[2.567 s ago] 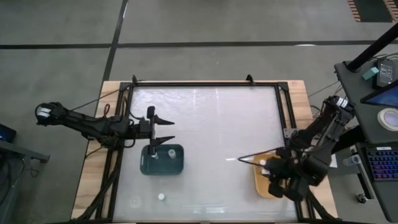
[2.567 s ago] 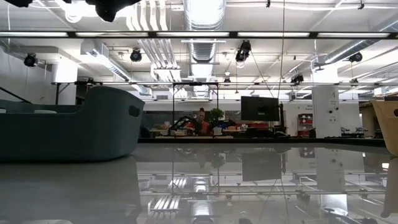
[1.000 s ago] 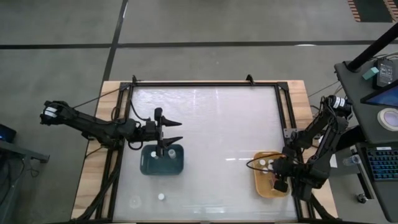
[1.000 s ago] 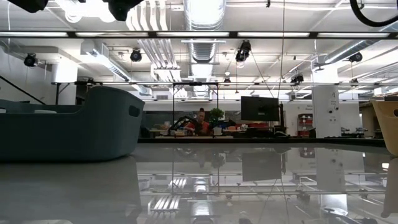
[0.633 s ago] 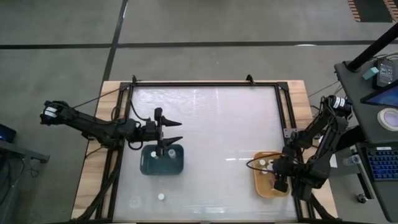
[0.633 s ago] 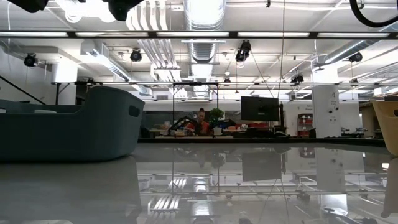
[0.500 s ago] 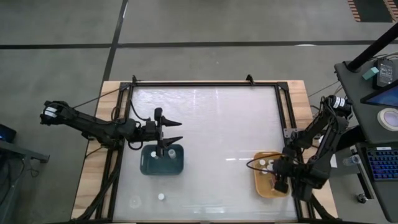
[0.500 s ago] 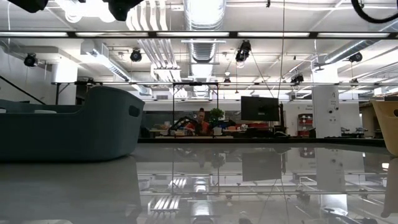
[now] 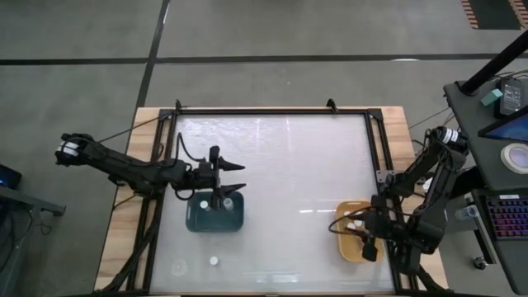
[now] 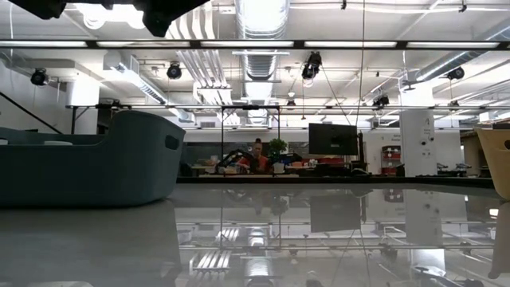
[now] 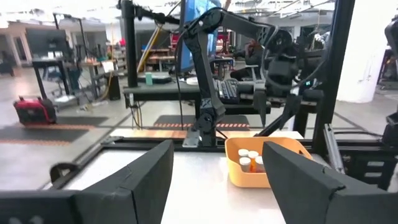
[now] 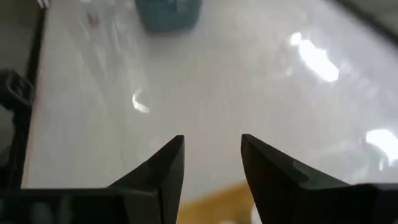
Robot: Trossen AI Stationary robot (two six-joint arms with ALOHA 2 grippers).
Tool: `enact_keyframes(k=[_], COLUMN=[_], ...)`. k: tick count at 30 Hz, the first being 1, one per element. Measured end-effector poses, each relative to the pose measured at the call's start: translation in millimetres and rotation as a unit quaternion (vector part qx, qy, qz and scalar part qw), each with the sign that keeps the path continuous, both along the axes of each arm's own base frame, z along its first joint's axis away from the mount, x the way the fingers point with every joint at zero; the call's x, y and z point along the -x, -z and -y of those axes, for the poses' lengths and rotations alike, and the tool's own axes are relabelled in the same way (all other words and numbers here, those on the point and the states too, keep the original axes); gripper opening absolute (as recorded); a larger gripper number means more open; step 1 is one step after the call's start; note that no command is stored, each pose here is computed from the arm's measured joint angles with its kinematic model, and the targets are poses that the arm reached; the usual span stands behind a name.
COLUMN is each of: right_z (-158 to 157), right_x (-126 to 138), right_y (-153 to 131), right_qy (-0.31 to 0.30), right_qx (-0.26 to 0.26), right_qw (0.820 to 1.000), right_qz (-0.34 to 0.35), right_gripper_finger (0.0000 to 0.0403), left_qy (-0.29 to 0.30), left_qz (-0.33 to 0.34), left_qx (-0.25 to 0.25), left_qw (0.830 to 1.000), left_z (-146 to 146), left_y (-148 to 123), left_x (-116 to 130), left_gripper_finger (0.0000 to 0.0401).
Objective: Pick and place medicine bottles into bin by pill shape (circle, oval)
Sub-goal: Put the blue bottled capsules into the yellow bin
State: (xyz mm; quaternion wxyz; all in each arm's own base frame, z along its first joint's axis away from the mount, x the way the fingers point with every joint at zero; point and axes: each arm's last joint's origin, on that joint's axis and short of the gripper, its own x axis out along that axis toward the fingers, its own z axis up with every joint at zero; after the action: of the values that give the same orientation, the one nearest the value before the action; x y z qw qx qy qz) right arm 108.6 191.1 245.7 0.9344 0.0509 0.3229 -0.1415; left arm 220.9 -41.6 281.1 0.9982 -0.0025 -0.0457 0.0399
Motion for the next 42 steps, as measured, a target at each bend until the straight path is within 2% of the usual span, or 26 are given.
enact_keyframes(k=[6, 20, 24, 32, 42], right_z=[0.2, 19.3, 27.3, 44.4, 81.7], right_x=[-17.0, -77.1, -92.5, -119.3, -144.3], right_y=[-11.7, -20.0, -17.9, -6.4, 5.9], right_qy=[-0.022, -0.038, -0.049, -0.114, -0.169], right_qx=[0.077, 0.201, 0.208, 0.213, 0.209], right_qw=[0.995, 0.977, 0.976, 0.969, 0.954], right_qz=[0.057, 0.055, 0.049, 0.05, 0.133], right_gripper_finger=[0.0129, 0.0082, 0.0071, 0.0068, 0.0068], left_qy=[0.002, 0.002, 0.002, 0.002, 0.001], left_qz=[-0.007, -0.024, -0.024, -0.025, -0.024], left_qx=[0.022, 0.014, 0.014, 0.014, 0.014], left_qw=[1.0, 1.0, 1.0, 1.0, 1.0], left_z=[0.9, 2.2, 2.2, 2.2, 2.1], left_y=[4.0, 11.2, 11.2, 11.3, 11.3], left_x=[-3.4, -9.0, -9.1, -9.1, -9.1], left_gripper_finger=[0.0231, 0.0231, 0.0231, 0.0231, 0.0231])
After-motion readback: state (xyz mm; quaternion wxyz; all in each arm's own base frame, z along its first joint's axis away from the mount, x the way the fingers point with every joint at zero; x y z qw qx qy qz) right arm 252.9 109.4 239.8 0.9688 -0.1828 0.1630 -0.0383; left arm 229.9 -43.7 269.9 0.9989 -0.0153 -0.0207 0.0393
